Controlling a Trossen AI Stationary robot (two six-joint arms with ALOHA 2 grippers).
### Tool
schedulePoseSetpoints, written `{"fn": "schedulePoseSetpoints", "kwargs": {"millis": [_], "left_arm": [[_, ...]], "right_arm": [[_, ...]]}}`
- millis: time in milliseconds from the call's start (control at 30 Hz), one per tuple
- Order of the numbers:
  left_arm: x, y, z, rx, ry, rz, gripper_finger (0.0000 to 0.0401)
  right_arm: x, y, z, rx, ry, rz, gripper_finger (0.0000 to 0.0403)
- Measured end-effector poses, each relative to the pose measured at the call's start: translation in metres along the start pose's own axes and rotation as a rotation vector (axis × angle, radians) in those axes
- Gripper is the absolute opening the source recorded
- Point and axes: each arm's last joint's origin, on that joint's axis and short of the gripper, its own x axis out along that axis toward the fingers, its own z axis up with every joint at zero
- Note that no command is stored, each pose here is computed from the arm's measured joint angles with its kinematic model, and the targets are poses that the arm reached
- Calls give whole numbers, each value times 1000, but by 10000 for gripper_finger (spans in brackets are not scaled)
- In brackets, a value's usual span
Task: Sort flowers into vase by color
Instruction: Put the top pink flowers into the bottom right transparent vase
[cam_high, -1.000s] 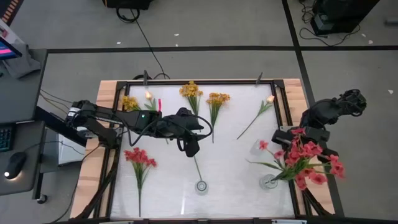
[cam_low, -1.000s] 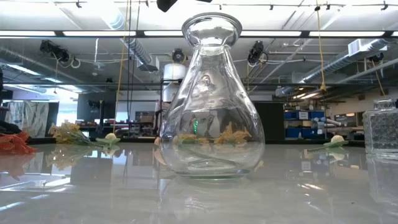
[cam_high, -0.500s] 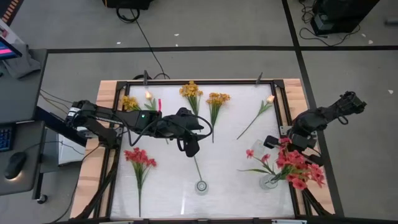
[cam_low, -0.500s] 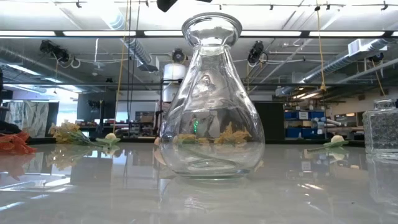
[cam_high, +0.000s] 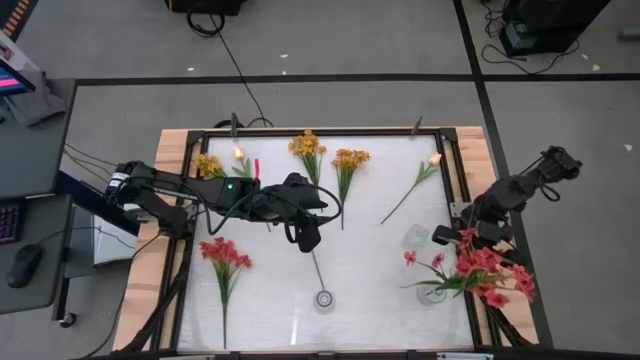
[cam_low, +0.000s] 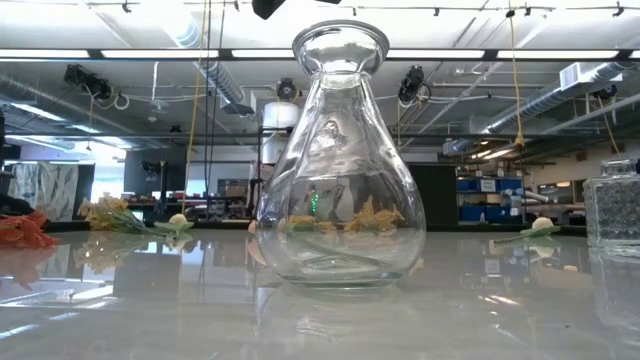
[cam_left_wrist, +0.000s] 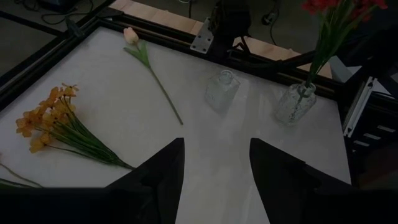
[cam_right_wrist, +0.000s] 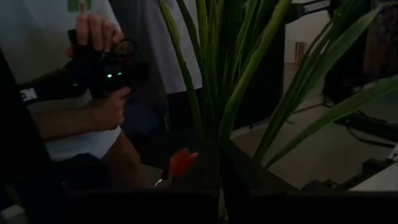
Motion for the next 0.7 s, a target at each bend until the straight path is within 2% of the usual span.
{"fn": "schedulePoseSetpoints", "kwargs": {"millis": [700], "left_arm": [[0,0,0,0,0,0,188]], "right_arm": [[3,-6,-35,-50,56,-61,11]]}}
